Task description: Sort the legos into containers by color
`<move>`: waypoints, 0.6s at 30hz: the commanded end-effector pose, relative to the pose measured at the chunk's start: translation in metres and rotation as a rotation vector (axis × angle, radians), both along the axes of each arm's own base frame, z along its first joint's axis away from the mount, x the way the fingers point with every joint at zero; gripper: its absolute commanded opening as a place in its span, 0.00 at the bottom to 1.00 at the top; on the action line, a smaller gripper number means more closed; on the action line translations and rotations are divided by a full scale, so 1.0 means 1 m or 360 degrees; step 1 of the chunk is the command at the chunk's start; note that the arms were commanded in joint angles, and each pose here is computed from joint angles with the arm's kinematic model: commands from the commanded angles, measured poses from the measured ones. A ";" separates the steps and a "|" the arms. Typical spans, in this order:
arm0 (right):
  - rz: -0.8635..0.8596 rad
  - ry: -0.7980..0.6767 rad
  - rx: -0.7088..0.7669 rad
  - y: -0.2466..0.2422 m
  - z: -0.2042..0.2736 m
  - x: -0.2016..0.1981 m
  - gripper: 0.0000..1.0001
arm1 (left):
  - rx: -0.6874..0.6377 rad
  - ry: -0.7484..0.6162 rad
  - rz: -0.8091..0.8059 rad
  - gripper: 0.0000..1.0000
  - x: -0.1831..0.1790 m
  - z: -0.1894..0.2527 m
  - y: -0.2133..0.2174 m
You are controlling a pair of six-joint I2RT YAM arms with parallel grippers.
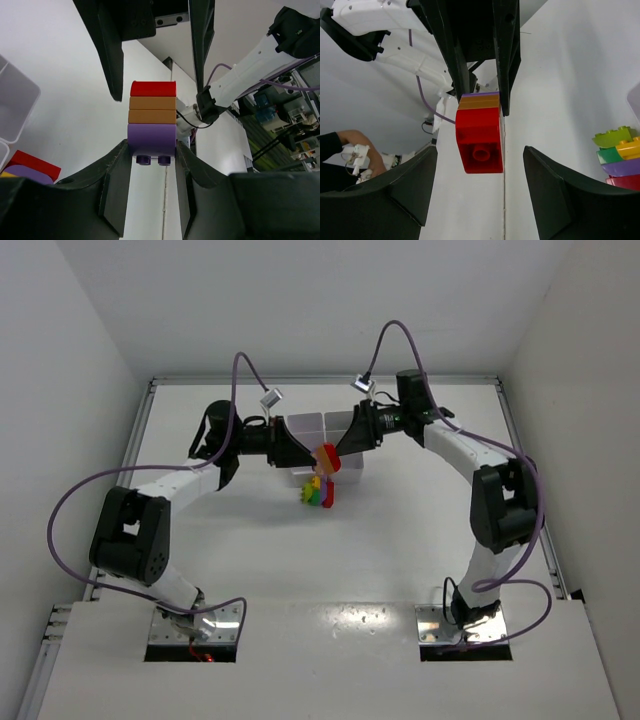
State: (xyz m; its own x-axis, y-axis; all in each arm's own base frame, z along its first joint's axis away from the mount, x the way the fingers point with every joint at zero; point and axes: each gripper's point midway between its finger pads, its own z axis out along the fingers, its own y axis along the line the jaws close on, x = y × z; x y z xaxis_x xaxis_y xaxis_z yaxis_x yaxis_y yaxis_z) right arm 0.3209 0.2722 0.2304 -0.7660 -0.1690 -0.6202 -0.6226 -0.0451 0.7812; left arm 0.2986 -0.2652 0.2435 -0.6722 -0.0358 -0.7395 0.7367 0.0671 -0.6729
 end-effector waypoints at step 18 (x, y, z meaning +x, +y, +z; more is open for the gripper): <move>-0.0015 -0.0146 0.0054 -0.007 0.017 0.009 0.00 | -0.0003 -0.0147 -0.0003 0.05 0.002 0.004 0.001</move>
